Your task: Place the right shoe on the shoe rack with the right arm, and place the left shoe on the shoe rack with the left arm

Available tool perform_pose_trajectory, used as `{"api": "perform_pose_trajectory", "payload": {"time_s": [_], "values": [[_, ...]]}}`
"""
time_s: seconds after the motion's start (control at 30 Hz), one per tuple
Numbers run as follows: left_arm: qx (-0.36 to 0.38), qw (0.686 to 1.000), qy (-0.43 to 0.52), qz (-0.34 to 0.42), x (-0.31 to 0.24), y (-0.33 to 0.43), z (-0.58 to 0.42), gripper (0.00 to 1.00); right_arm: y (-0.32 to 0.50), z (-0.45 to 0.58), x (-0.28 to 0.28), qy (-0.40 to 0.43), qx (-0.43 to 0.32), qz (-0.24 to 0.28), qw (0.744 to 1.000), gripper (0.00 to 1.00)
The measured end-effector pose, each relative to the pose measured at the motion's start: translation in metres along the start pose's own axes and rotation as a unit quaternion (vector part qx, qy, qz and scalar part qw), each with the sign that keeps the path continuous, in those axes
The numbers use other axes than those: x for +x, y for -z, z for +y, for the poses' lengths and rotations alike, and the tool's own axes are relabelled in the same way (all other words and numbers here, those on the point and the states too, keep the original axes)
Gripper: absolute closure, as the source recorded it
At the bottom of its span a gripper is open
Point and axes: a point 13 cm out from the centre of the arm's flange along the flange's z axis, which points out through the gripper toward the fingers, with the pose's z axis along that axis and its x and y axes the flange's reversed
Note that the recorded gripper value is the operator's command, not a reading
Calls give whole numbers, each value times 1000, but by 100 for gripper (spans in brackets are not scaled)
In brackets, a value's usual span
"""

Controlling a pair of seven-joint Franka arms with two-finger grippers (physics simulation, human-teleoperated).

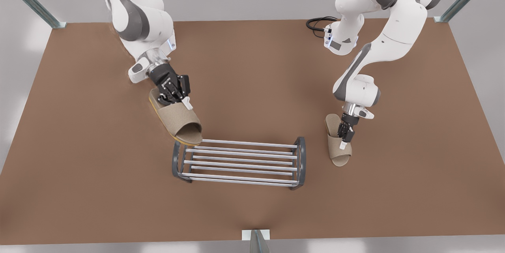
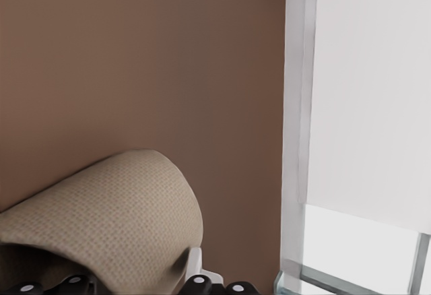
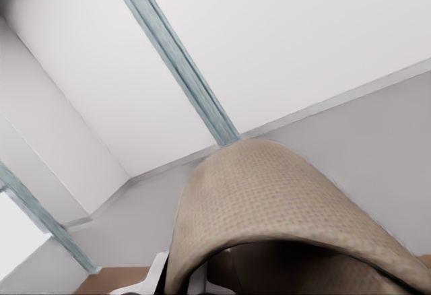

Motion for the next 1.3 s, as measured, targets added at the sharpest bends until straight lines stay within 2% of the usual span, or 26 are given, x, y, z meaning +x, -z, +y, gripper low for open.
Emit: {"api": "perform_pose_trajectory", "payload": {"time_s": [0.13,0.23,0.27,0.33,0.47,0.6,0.63,0.7,0.77,0.8,0.83,0.87,0.97,1.1,1.2,1.3], "values": [[4,1000,0,-2,-3,2,-7,40,-7,13,41,-150,65,35,986,79],[14,1000,-2,-6,-6,6,-23,42,-21,-7,54,-277,106,41,954,78],[23,1000,-4,-8,-7,10,-35,48,-30,-10,53,-314,112,40,942,78],[40,999,-12,-17,-14,21,-66,79,-55,-19,46,-380,120,33,917,77],[41,998,-16,-41,-35,44,-97,79,-103,-73,40,-455,165,-6,875,75],[39,997,-19,-69,-58,61,-144,79,-125,-79,62,-500,183,-15,846,73],[42,996,-21,-76,-63,67,-164,79,-129,-82,67,-509,188,-17,840,69],[37,995,-19,-85,-65,77,-197,79,-133,-91,76,-528,197,-22,826,53],[33,996,-19,-75,-40,83,-222,79,-137,-101,84,-546,207,-26,811,50],[34,997,-24,-59,-13,83,-237,79,-138,-108,89,-554,212,-29,805,35],[37,998,-31,-42,17,84,-250,79,-139,-114,90,-560,216,-33,799,6],[40,998,-38,-25,47,88,-263,79,-139,-118,89,-565,218,-37,795,0],[36,998,-45,-2,93,98,-284,79,-141,-124,95,-578,222,-42,784,0],[15,999,-20,-21,71,104,-284,79,-132,-108,78,-598,208,-53,772,0],[25,999,-12,-18,80,111,-304,79,-87,-52,43,-604,172,-53,777,0],[41,997,-29,54,188,93,-325,79,-39,-70,0,-577,165,-81,796,0]]}}
